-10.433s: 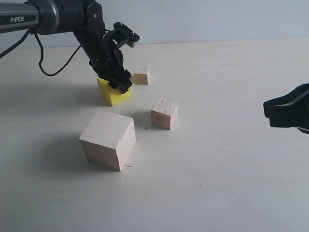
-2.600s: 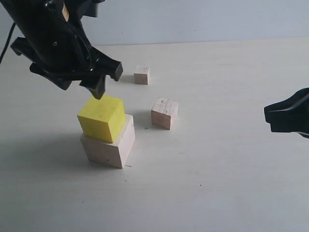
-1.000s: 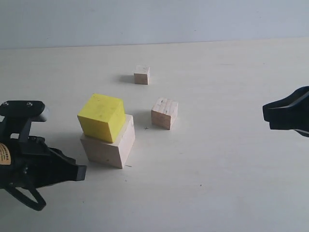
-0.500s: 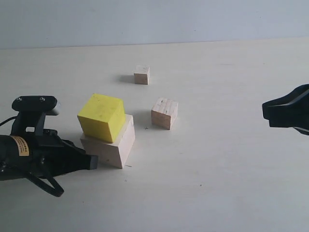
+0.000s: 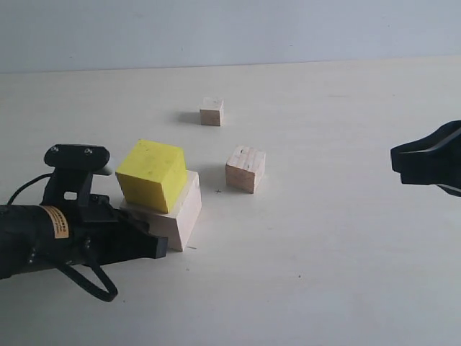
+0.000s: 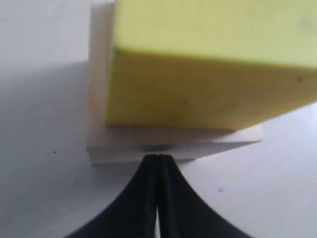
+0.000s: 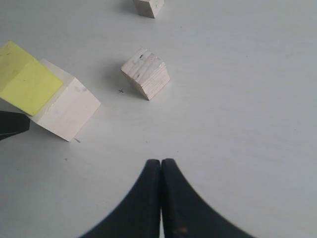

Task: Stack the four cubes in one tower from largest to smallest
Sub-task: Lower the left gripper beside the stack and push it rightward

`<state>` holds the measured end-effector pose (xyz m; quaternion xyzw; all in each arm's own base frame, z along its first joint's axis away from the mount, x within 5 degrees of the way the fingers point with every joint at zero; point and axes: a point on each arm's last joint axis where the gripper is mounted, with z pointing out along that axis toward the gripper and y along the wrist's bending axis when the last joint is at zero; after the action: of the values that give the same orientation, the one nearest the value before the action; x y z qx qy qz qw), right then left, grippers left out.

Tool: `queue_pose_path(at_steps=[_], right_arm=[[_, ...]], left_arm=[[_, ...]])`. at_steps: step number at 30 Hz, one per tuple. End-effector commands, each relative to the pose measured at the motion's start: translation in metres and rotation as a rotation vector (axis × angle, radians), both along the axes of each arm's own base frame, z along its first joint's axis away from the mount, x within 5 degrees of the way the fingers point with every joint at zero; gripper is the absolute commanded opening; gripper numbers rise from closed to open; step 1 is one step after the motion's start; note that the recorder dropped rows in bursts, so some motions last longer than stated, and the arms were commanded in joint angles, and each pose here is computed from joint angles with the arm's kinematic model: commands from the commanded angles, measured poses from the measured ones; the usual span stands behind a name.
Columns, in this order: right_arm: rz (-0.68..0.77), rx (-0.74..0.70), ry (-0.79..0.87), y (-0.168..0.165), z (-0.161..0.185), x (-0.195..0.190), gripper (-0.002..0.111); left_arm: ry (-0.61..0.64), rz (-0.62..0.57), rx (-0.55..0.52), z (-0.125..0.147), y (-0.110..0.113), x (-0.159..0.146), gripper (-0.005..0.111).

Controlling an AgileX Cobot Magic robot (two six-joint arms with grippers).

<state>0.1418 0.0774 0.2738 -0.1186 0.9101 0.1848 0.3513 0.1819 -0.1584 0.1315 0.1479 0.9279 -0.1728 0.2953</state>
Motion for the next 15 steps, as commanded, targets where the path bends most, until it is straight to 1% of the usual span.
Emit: queue_pose_path(at_steps=[1,6,15], right_arm=[[0.006,-0.002,-0.025,0.001,0.004,0.001,0.0],[0.007,-0.004,-0.026,0.001,0.004,0.001,0.0],[0.009,-0.013,-0.03,0.0,0.003,0.002,0.0]], left_arm=[[-0.033,-0.003,-0.03,-0.001,-0.006,0.002,0.0],[-0.026,0.005,-0.025,-0.01,-0.008,0.005,0.0],[-0.05,0.023,-0.055,-0.012,-0.014,0.013,0.0]])
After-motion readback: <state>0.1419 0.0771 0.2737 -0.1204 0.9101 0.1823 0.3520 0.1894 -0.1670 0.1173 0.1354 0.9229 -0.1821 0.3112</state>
